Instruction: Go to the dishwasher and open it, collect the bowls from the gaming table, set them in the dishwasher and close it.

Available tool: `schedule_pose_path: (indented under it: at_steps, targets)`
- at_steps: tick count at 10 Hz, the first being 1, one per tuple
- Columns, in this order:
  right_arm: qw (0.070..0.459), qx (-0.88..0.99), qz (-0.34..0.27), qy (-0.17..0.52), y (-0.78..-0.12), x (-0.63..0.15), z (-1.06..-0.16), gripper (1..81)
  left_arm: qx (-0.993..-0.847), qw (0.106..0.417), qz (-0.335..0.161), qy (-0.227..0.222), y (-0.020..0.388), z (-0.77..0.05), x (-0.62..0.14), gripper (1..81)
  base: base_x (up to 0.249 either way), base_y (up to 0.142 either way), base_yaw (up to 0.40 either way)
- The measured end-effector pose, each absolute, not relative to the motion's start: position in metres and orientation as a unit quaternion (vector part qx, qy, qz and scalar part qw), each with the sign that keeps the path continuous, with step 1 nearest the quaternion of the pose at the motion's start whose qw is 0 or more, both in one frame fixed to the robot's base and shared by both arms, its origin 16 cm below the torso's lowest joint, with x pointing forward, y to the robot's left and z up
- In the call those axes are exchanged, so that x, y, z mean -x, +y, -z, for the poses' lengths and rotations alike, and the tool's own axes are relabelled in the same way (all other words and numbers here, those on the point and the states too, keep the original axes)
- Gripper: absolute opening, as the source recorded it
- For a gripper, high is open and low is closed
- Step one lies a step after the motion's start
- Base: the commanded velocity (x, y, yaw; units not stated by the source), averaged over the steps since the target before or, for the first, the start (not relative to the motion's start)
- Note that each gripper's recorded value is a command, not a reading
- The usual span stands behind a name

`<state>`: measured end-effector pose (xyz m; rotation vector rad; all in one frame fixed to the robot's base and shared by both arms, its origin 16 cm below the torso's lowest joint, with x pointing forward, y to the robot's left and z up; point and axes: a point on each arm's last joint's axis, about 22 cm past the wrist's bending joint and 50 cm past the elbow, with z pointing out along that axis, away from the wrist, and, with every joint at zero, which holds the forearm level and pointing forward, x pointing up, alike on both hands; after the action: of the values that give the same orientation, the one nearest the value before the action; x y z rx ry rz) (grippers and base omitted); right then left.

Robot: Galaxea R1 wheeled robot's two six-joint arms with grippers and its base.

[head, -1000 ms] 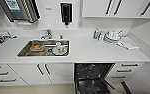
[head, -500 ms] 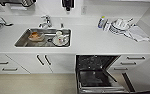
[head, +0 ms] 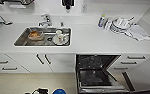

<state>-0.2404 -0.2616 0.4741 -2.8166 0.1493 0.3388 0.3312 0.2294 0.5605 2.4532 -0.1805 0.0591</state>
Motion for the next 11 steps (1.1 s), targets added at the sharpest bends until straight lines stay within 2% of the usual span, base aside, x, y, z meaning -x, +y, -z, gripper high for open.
schedule_pose_path:
  at_steps: [4,7,11]
  targets:
    - [0.155,0.979,-0.117,0.054,-0.252,0.239,-0.473,1.0,-0.916,0.385,-0.022,-0.111,0.131,-0.589,-0.386,1.0,0.000,0.000,0.000]
    - [0.155,0.980,-0.115,0.054,-0.252,0.236,-0.472,1.0,-0.903,0.409,-0.020,-0.129,0.062,-0.600,-0.414,1.0,0.000,0.000,0.000]
    - [0.155,0.980,-0.115,0.054,-0.252,0.236,-0.472,1.0,-0.902,0.405,-0.033,-0.146,0.000,-0.608,-0.466,1.0,0.000,0.000,0.000]
